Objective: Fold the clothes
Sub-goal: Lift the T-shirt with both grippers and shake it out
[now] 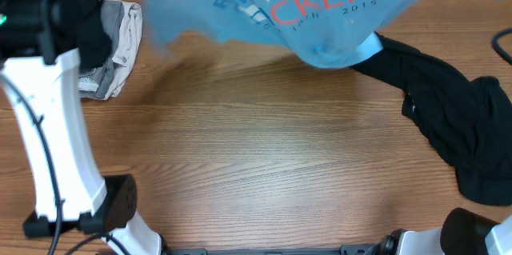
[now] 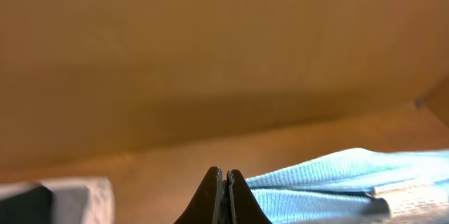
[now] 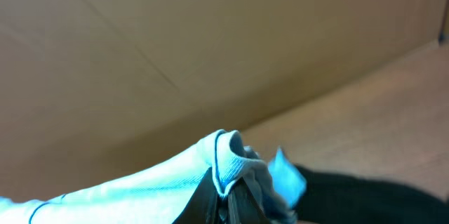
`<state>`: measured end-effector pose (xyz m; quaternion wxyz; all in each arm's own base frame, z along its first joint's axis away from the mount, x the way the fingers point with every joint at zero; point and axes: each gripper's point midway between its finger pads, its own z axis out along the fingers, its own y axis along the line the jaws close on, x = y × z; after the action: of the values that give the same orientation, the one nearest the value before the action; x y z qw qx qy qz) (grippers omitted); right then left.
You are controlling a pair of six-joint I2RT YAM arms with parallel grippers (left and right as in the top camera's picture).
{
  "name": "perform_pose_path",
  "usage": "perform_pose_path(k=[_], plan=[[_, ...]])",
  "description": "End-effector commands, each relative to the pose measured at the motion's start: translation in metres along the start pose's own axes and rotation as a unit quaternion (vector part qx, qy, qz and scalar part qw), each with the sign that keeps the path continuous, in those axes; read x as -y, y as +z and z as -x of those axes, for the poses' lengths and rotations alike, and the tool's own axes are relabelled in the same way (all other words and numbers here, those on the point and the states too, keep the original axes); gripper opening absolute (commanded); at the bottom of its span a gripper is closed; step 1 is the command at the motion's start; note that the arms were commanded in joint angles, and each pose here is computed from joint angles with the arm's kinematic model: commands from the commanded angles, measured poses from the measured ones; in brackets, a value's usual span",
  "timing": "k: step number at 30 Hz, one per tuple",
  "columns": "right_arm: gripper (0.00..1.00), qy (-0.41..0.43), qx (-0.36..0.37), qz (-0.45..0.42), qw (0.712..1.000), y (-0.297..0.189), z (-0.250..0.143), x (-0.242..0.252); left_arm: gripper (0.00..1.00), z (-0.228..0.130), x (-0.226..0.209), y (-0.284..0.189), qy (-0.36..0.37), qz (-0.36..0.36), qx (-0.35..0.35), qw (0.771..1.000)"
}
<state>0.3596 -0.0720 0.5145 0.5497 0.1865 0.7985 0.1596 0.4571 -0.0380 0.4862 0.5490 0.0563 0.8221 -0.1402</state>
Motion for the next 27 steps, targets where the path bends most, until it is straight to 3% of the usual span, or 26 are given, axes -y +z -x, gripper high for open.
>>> perform_pose_path(k=[1, 6, 15, 21, 27], plan=[[0.04, -0.034, 0.071, 0.007, 0.997, -0.051, 0.027, -0.015, 0.04, 0.047, -0.024, -0.068, 0.03, 0.096, 0.095, 0.99], [0.04, -0.073, 0.133, 0.01, 0.988, -0.107, 0.037, -0.038, 0.04, 0.083, -0.015, -0.137, 0.07, 0.149, 0.184, 0.969], [0.04, -0.109, 0.195, 0.002, 0.975, -0.169, 0.033, -0.061, 0.04, 0.103, -0.02, -0.207, 0.096, 0.243, 0.245, 0.934], [0.04, -0.105, 0.168, 0.004, 0.98, -0.152, 0.028, -0.054, 0.04, 0.095, -0.029, -0.192, 0.096, 0.252, 0.218, 0.938], [0.04, -0.078, 0.082, 0.03, 0.993, -0.084, 0.023, -0.032, 0.04, 0.083, -0.05, -0.14, 0.09, 0.252, 0.171, 0.948]])
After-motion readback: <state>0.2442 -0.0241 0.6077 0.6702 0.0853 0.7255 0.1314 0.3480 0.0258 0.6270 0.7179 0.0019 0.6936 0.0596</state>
